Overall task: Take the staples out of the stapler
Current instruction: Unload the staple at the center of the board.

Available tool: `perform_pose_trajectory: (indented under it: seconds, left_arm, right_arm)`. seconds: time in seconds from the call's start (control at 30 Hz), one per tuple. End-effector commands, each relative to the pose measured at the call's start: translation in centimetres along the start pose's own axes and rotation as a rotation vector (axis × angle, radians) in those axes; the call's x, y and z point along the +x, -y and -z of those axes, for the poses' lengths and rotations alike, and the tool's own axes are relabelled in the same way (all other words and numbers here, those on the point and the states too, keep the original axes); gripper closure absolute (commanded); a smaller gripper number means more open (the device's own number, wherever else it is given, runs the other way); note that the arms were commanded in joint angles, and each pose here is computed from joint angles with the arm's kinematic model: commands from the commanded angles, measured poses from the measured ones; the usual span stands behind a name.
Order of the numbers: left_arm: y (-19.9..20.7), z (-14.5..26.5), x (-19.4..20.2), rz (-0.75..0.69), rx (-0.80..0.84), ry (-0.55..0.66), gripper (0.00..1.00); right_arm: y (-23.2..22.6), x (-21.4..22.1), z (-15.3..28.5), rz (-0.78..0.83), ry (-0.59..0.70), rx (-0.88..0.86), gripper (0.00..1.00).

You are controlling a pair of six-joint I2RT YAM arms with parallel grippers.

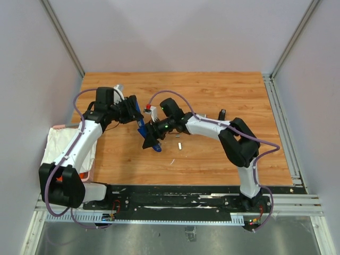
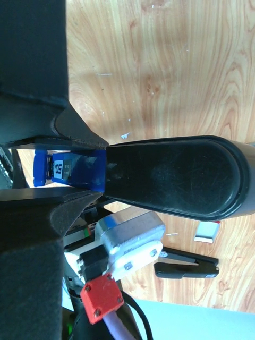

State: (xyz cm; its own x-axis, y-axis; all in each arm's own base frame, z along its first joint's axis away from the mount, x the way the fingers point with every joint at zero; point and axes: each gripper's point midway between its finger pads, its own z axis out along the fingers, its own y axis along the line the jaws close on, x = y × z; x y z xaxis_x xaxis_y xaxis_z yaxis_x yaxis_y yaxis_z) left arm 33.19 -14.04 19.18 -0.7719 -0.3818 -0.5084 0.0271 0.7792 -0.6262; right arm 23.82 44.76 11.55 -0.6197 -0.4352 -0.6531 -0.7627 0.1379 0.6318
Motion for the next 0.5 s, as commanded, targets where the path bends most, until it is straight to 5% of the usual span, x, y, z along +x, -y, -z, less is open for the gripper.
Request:
perform_pose_trajectory:
  seconds: [0.0, 0.17, 0.3, 0.47]
  left_arm:
    - [1.5, 0.8, -2.6, -0.045, 0.038, 0.105, 1.0]
    - [0.8, 0.8, -2.9, -0.053, -0.002, 0.118, 1.0]
    - [-0.1, 0.5, -3.0, -0.052, -0.04, 0.122, 1.0]
    - [-0.6, 0.5, -3.3, -0.051, -0.066, 0.133, 1.0]
  right_arm:
    - [-0.7, -0.4, 1.1, 0.004, 0.039, 0.039, 0.26]
    - [0.2, 0.8, 2.3, 0.066, 0.018, 0.129, 0.33]
    - [0.2, 1.4, 2.5, 0.08, -0.01, 0.127, 0.72]
    - [0.3, 1.7, 2.3, 0.072, -0.021, 0.117, 0.47]
